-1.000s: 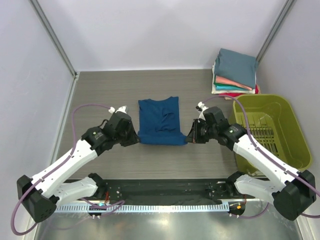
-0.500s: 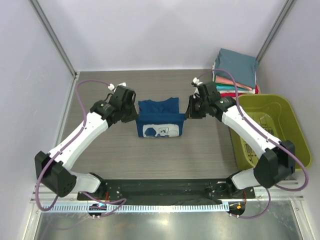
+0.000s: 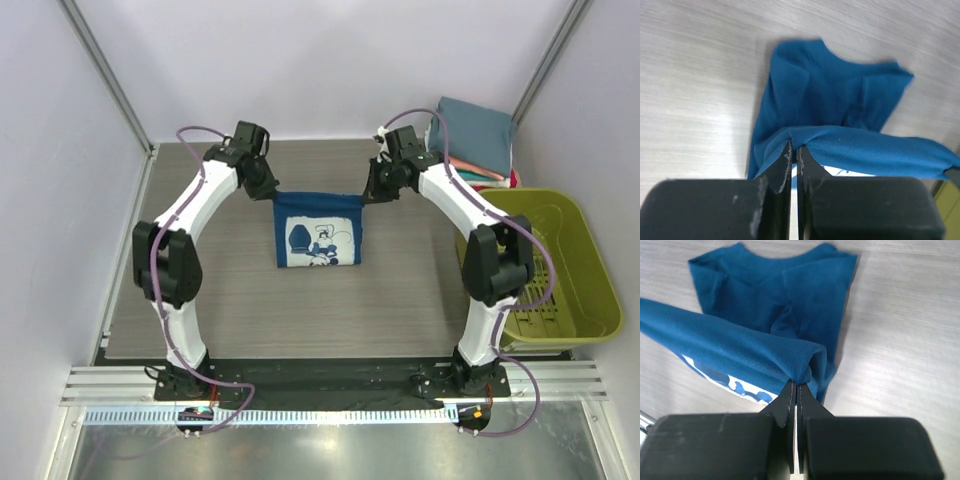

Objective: Fold and stack the t-shirts

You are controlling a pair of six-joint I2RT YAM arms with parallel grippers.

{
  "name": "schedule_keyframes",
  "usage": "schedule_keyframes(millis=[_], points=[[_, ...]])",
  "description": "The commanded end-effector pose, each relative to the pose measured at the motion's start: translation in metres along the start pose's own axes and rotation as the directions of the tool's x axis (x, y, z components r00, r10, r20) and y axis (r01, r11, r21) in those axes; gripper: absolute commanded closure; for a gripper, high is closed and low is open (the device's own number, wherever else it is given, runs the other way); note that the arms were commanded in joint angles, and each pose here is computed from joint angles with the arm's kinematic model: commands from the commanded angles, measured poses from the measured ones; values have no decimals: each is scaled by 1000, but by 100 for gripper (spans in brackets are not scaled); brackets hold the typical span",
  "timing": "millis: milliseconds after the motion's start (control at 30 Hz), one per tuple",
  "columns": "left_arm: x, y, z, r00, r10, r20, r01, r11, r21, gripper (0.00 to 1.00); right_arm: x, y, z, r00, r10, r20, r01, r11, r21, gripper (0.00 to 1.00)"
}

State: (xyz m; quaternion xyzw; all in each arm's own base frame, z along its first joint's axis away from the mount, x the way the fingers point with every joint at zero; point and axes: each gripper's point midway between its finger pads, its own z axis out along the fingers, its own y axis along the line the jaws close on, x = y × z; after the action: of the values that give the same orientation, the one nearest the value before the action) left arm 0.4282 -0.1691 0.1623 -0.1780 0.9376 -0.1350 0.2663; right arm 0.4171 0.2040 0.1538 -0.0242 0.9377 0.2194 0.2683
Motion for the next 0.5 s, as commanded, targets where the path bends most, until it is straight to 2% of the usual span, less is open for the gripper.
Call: schedule_keyframes(millis=[0,33,67,100,133,167,200,233,267,300,367,400,433,467], points=[[-37,8,9,1000,-19,8,19,1000,-16,100,-36,5,2,999,-7,52,9,999,-35,99],[-32,10,32,999,-27,-42,26,999,-20,100,-36,-1,16,1000,7,29,-6,1000,-30,99],[-54,4,33,999,-40,-10,40,999,8,99,-41,-3,23,999,20,29,-19,999,-33,99],[-57,5,44,998,-53,-39,53,999,8,98,-61,2,21,998,24,64,-21,998,-55,99],[-62,1,52,996,-64,-60,66,997,31,94,-59,-9,45,998,48,28,-47,998,-43,95],[-81,-1,76,994,-88,-65,91,994,56,88,-70,-18,50,996,81,34,-79,996,-44,64],[-83,-4,86,989,-102,-103,110,991,81,57,-102,-11,43,992,77,97,-70,995,-73,44],[-82,-24,88,980,-101,-174,135,971,198,47,-102,-18,49,993,99,65,-96,994,-55,35],[-97,-31,108,980,-102,-171,145,954,262,34,-100,-32,66,992,123,37,-122,992,-28,26],[-98,-34,109,977,-106,-185,157,946,283,11,-114,-29,59,989,128,70,-126,992,-26,23],[-96,-28,112,971,-113,-212,171,945,280,5,-115,-23,49,988,128,85,-125,992,-31,16],[-103,-33,90,979,-98,-178,149,943,298,5,-91,-29,60,989,146,34,-146,989,-16,14],[-101,-32,84,982,-89,-169,137,945,297,5,-93,-26,60,988,136,65,-134,990,-39,12],[-82,-14,103,976,-102,-194,151,956,253,5,-87,-24,59,988,138,66,-135,990,-51,9]])
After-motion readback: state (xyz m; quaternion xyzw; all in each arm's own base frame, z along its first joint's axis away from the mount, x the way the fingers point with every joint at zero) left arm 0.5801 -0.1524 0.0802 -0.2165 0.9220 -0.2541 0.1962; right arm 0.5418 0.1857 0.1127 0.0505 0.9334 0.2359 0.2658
